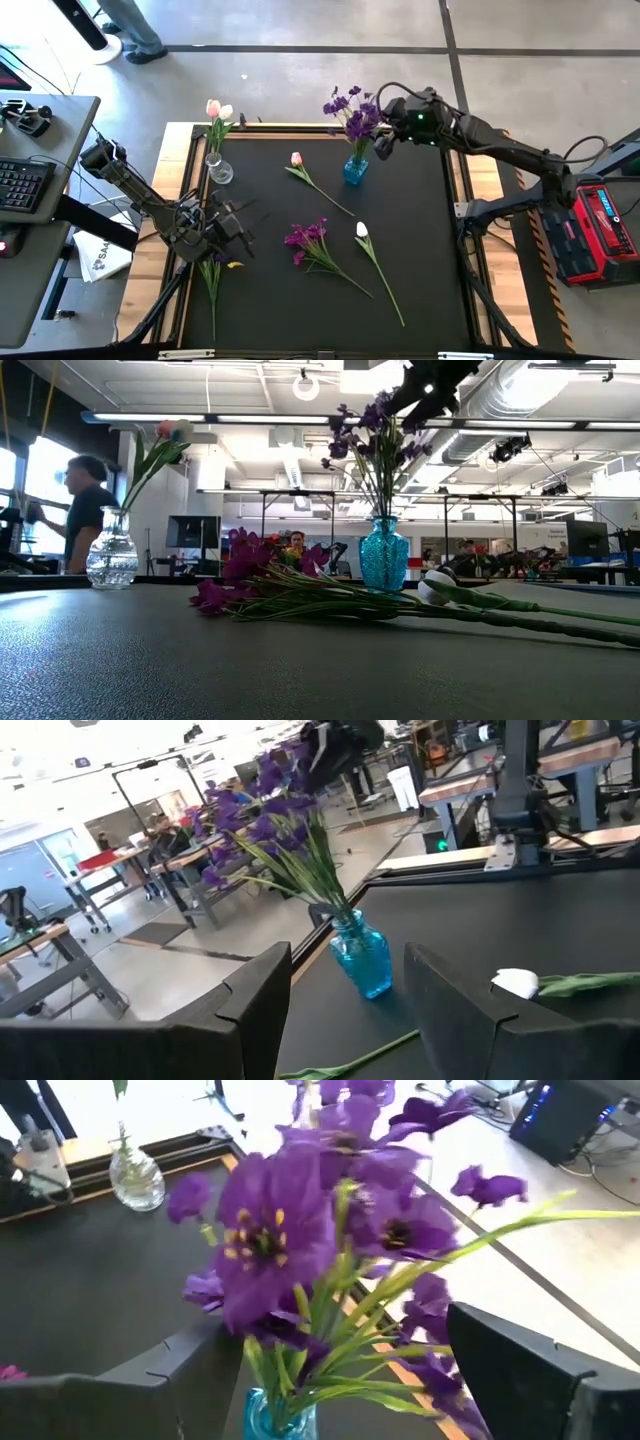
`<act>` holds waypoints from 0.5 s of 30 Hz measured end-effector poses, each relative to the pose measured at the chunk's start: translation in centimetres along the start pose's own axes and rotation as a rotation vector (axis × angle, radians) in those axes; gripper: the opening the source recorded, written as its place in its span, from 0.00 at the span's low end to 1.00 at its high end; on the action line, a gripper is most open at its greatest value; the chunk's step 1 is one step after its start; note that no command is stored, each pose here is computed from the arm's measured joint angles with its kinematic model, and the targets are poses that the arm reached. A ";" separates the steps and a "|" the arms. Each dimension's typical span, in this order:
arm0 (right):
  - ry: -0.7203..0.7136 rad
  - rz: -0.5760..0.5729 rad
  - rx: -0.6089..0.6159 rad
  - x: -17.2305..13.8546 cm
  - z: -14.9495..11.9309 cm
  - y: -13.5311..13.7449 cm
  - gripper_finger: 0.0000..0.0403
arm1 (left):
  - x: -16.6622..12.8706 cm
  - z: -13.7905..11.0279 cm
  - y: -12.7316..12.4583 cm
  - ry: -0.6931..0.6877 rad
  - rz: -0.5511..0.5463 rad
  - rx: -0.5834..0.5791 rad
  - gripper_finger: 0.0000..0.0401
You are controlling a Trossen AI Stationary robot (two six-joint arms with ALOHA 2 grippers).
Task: Sort flowers into vase by color
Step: Put the top violet flowers into the blue vase, then put the white flower into the transparent vase
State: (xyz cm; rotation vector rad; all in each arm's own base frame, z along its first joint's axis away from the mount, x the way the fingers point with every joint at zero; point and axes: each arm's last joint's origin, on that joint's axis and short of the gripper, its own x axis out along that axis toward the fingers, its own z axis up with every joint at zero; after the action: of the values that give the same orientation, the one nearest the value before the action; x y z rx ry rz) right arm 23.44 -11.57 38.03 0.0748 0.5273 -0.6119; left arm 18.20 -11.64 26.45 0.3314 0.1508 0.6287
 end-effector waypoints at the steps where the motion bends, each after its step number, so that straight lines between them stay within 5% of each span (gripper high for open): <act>1: -0.004 -0.004 0.003 -0.3 0.0 -0.1 0.80 | 0.0 0.0 0.0 0.000 0.000 0.000 0.46; 8: -0.037 0.029 0.015 -3.2 0.0 0.0 0.78 | 0.0 0.0 0.0 0.000 0.000 0.029 0.46; 15: 0.004 0.119 -0.023 -5.6 -1.4 3.2 0.76 | 0.2 0.0 0.1 0.003 0.009 0.041 0.46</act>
State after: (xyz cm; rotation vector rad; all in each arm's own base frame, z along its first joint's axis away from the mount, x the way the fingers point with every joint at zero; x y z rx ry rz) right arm 20.71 -5.70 39.32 0.0849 0.5294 -0.4890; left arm 18.31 -11.47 26.45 0.3704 0.1654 0.6353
